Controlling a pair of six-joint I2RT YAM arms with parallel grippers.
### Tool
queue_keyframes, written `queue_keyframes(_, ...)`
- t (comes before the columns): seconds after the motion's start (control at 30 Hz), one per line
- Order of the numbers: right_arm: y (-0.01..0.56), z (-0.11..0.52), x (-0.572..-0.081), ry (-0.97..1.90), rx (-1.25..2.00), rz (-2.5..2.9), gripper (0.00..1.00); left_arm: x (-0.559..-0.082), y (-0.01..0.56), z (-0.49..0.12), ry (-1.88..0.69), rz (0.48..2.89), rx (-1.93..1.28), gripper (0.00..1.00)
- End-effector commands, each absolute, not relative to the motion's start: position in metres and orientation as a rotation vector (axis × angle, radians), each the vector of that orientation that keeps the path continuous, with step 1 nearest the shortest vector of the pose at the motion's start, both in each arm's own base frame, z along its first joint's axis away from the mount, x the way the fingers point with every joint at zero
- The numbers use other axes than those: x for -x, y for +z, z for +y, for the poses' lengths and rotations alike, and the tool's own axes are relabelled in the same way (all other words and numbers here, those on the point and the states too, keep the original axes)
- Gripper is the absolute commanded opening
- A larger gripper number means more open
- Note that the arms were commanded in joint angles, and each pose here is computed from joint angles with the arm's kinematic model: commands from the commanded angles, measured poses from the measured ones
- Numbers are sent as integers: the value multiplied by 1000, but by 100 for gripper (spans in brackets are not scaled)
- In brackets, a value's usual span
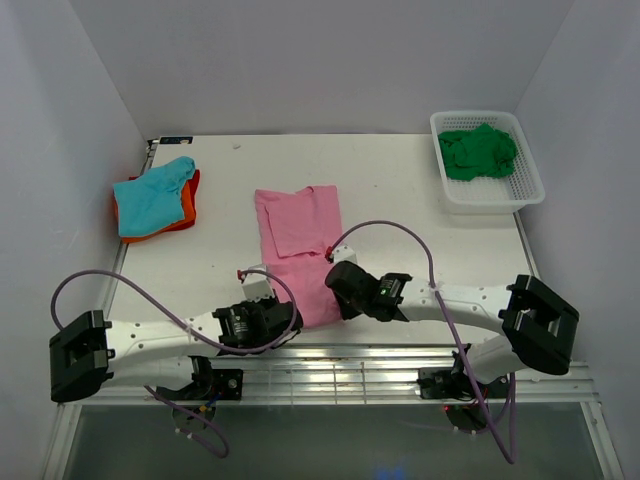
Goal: Fold and stack the t-shirts
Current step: Fold the tshirt
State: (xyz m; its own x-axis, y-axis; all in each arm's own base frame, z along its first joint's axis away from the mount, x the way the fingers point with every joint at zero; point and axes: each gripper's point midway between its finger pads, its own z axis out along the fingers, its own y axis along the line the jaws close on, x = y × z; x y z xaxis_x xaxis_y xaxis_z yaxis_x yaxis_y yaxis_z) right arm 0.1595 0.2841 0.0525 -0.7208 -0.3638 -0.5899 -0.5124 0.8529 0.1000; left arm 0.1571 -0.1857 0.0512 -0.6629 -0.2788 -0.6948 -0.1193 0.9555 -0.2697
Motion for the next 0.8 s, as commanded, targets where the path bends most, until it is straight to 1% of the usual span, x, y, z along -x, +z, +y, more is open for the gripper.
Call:
queue_keyframes(0.0, 71, 288, -180, 293, 617, 2391, 8, -178, 72, -184, -238, 2211, 312, 1)
queue_keyframes(0.17, 84, 288, -197, 254, 608, 2356, 8, -193, 79, -180, -206, 2181, 335, 1)
queue_keyframes(0.43, 110, 290, -231, 245, 580, 2301, 8, -220, 115, -173, -214, 2074, 399, 1)
queue_keyframes(0.77, 142, 298, -289, 234, 549, 2243, 8, -268, 140, -165, -196, 1980, 425, 1)
